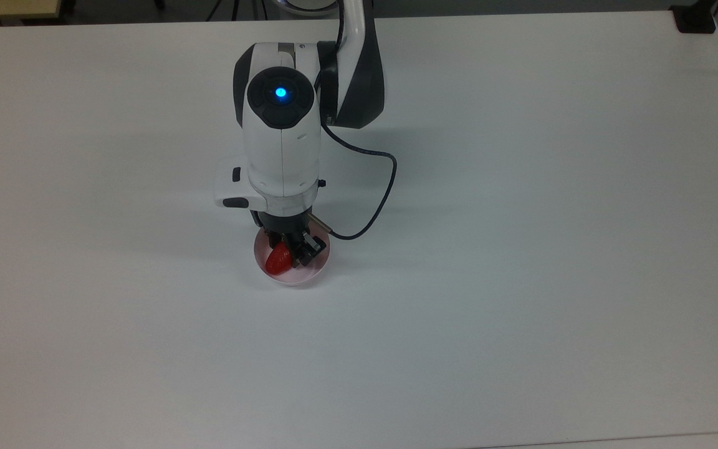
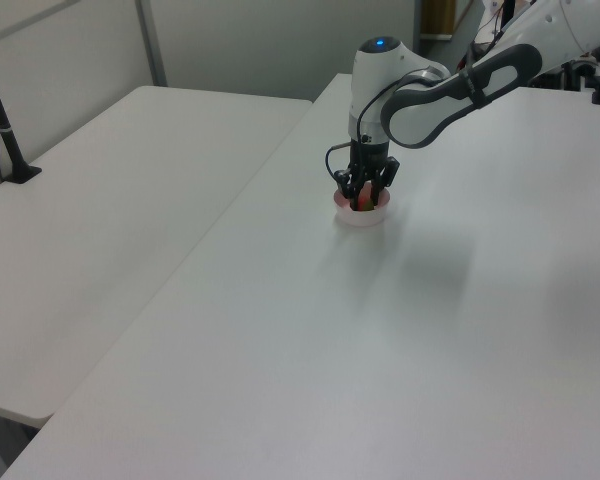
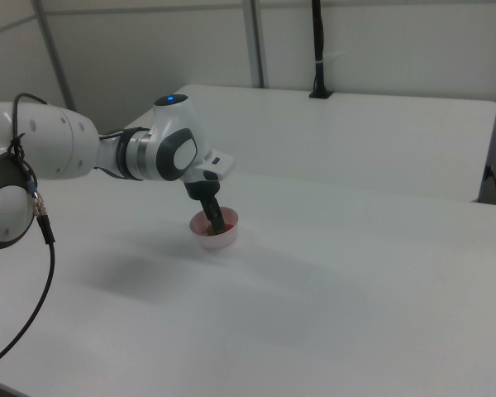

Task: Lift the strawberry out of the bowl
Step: 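Close the gripper on the red strawberry inside the bowl, then lift the strawberry out of the bowl and carry it beside the bowl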

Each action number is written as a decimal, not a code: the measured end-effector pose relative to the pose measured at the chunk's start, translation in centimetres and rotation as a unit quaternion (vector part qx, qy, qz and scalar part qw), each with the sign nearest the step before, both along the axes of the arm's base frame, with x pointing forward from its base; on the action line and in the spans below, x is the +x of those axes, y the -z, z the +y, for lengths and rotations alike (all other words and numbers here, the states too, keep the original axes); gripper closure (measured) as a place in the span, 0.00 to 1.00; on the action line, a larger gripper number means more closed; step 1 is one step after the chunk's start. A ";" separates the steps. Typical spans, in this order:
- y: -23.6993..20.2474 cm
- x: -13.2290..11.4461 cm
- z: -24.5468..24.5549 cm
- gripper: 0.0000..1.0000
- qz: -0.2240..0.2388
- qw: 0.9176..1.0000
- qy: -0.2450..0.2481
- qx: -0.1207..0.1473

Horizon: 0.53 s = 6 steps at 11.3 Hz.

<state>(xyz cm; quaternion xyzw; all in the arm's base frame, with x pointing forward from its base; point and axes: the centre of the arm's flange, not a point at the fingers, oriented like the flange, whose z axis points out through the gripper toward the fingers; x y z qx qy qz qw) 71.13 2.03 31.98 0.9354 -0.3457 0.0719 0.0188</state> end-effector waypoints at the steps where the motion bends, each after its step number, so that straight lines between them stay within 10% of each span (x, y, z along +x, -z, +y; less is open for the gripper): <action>1: -0.3 0.1 0.1 0.55 -0.003 1.000 -0.007 -0.002; 6: -6.4 -0.7 0.6 0.55 0.008 0.995 -0.095 -0.014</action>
